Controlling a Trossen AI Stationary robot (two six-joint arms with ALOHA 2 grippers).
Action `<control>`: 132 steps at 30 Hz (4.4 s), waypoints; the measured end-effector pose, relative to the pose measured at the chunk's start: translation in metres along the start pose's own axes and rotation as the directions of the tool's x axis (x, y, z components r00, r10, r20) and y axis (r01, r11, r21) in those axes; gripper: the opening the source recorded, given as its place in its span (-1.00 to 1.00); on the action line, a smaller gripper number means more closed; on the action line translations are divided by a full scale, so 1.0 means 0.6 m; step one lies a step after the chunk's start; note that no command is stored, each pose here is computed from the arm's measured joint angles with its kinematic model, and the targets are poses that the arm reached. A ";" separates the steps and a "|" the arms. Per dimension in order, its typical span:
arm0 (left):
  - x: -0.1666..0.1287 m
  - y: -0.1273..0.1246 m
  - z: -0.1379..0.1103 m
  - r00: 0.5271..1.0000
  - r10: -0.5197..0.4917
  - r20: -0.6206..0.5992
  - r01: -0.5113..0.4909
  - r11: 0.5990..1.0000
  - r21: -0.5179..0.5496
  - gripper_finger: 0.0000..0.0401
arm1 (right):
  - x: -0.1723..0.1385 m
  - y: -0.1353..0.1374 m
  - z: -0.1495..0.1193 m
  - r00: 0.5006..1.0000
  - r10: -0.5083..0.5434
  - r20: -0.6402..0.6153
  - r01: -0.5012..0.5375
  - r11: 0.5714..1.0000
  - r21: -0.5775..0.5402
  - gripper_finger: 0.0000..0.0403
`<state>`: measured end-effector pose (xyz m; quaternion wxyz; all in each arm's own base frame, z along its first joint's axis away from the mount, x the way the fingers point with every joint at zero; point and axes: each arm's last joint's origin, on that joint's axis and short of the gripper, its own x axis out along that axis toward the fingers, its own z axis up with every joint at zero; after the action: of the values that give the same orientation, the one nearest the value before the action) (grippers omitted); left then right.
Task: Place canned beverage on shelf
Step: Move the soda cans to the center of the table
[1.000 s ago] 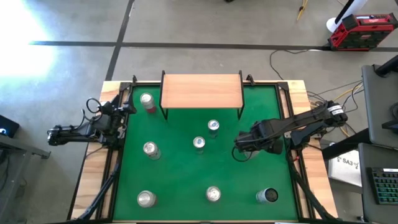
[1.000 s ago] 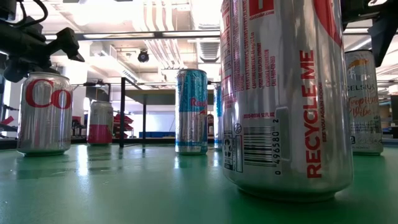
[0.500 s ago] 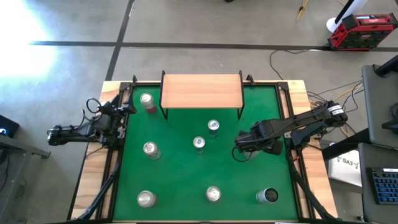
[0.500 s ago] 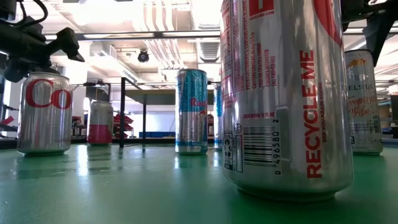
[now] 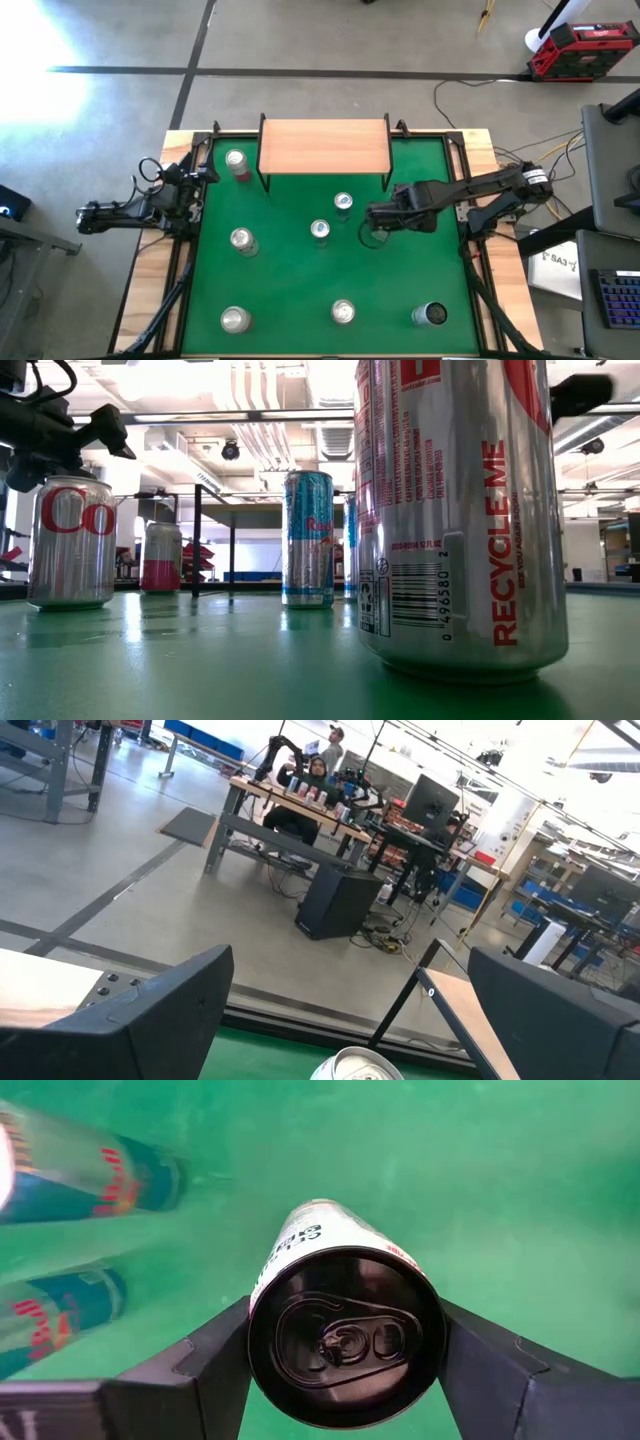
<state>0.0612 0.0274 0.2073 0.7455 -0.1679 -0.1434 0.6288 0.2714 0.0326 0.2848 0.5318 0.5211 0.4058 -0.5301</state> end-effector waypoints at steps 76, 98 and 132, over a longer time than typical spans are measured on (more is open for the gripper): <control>0.000 0.000 0.000 1.000 0.000 0.000 0.000 1.000 0.001 0.94 | -0.075 -0.017 -0.162 1.000 -0.018 -0.019 0.014 0.986 -0.168 0.82; 0.000 0.000 0.000 1.000 0.000 0.000 0.000 1.000 0.002 0.94 | -0.109 -0.143 -0.301 0.981 -0.075 -0.178 0.064 0.996 -0.068 0.82; 0.000 0.000 0.000 1.000 0.000 0.000 0.000 1.000 0.002 0.94 | -0.085 -0.168 -0.353 0.982 -0.113 -0.152 0.133 0.983 0.126 0.82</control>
<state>0.0614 0.0274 0.2072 0.7458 -0.1673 -0.1426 0.6288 0.1917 0.2588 0.2954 0.4309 0.5667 0.4377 -0.5492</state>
